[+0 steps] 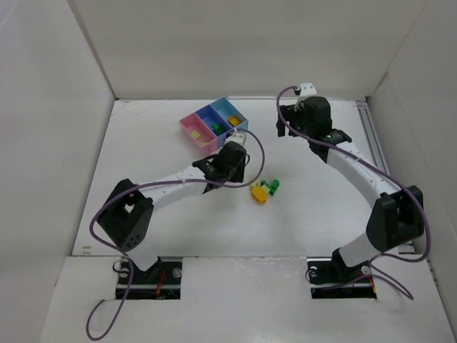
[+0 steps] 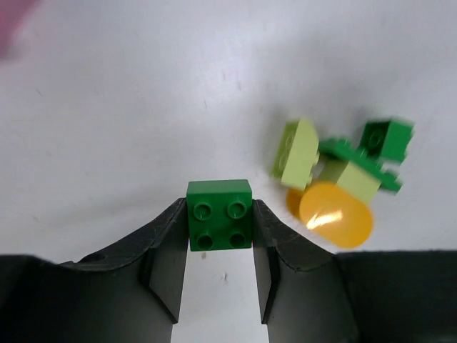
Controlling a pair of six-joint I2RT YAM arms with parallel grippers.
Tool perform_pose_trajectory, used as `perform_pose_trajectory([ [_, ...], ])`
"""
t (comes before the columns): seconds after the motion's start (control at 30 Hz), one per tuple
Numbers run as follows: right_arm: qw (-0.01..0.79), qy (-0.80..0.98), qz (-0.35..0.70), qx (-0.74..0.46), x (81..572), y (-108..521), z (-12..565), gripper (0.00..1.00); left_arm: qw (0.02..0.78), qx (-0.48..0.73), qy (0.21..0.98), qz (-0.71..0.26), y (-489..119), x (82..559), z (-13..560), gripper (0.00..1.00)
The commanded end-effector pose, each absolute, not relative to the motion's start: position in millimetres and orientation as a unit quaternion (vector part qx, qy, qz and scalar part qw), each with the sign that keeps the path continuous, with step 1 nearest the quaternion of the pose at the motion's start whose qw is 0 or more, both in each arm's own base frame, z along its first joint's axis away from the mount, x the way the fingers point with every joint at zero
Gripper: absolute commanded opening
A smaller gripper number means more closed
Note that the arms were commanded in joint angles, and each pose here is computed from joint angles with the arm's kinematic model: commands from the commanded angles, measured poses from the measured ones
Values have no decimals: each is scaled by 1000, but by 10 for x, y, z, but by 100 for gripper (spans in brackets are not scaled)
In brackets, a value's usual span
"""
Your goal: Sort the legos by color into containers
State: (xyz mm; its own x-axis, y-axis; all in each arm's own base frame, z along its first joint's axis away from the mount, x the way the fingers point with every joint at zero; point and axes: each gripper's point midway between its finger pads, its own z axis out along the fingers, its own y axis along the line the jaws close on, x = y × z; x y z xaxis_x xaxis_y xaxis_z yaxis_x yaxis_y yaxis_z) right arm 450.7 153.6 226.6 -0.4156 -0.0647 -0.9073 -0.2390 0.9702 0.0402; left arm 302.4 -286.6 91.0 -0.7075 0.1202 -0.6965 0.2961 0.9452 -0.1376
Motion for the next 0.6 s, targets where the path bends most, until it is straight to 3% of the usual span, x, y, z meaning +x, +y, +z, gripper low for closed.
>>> perform_pose_trajectory([
  [0.0,591,803,72,-44,4490,1275,2673,87,449,53,880,-144,-2719,3570,1606,12],
  [0.3,621,783,-17,34,4410,695,2714,91,513,17,843,-159,-2490,4545,2194,13],
  [0.57,611,789,-26,55,4454,440,2612,94,488,6,864,-125,-2344,5276,1876,17],
])
